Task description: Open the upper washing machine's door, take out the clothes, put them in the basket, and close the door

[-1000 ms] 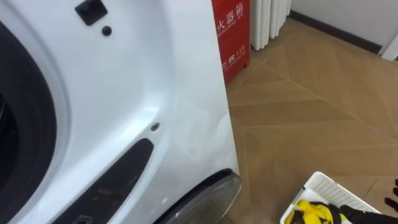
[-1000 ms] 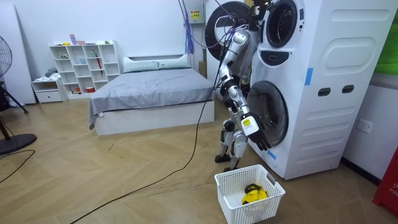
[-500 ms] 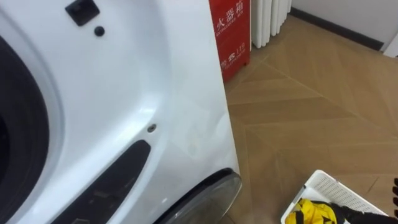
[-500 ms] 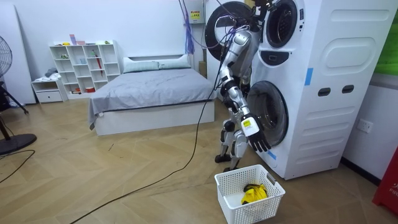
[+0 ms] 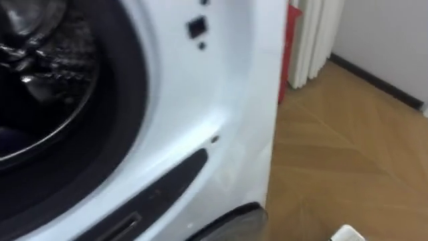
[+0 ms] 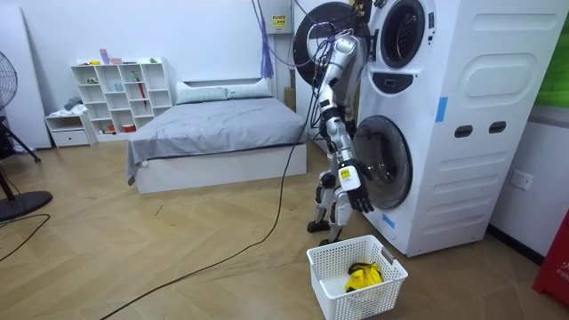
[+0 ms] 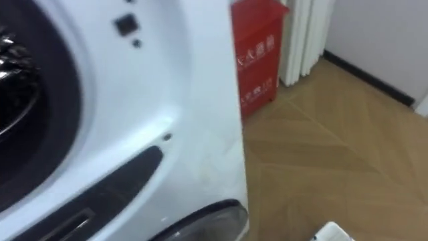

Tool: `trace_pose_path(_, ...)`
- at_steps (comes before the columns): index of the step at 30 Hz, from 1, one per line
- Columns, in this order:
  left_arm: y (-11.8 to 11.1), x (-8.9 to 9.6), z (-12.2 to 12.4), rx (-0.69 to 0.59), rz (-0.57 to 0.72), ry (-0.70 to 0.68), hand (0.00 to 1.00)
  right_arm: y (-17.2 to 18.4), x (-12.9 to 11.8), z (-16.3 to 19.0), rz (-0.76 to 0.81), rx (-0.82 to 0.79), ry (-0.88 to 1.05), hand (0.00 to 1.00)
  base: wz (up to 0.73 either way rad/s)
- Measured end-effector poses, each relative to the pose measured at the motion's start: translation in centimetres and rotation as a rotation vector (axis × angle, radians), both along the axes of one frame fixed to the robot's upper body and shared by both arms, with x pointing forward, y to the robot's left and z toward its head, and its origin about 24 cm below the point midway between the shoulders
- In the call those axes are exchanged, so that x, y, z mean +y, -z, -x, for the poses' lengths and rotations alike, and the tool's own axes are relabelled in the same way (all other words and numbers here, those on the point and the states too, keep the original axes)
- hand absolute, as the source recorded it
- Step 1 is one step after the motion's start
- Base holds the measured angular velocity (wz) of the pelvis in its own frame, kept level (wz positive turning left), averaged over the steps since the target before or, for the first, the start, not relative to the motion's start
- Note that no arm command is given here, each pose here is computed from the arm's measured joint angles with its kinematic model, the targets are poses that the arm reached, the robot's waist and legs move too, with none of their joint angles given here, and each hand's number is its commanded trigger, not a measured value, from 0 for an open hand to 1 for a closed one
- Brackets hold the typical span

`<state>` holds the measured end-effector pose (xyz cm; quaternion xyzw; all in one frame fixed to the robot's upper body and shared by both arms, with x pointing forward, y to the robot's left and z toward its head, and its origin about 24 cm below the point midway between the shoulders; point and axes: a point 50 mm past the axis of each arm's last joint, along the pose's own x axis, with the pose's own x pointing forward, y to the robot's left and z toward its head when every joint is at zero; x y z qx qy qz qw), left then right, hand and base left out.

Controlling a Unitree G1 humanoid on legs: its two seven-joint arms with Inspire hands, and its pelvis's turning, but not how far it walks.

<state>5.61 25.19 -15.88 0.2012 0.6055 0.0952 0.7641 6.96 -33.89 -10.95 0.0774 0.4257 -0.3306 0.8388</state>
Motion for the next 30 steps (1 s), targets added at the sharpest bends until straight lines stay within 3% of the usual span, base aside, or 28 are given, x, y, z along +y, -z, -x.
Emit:
trace_pose_path(5,0.2,-1.2,-0.3,-0.035,0.019,-0.015,0.0,3.6,3.9,4.6,-0.192,0.156,0.081,0.0,0.59)
trace_pose_path(11,0.3,-2.1,-0.6,-0.072,0.03,-0.014,0.0,5.7,9.4,4.5,-0.315,0.279,-0.111,0.0,0.47)
trace_pose_path(20,0.4,-2.4,-0.8,-0.095,0.029,-0.055,0.0,5.1,11.1,-2.8,-0.18,0.263,-0.528,0.0,0.39)
trace_pose_path(30,0.5,-1.7,2.1,-0.057,-0.001,-0.136,0.0,5.5,12.3,-2.2,-0.191,0.309,-0.594,0.0,0.11)
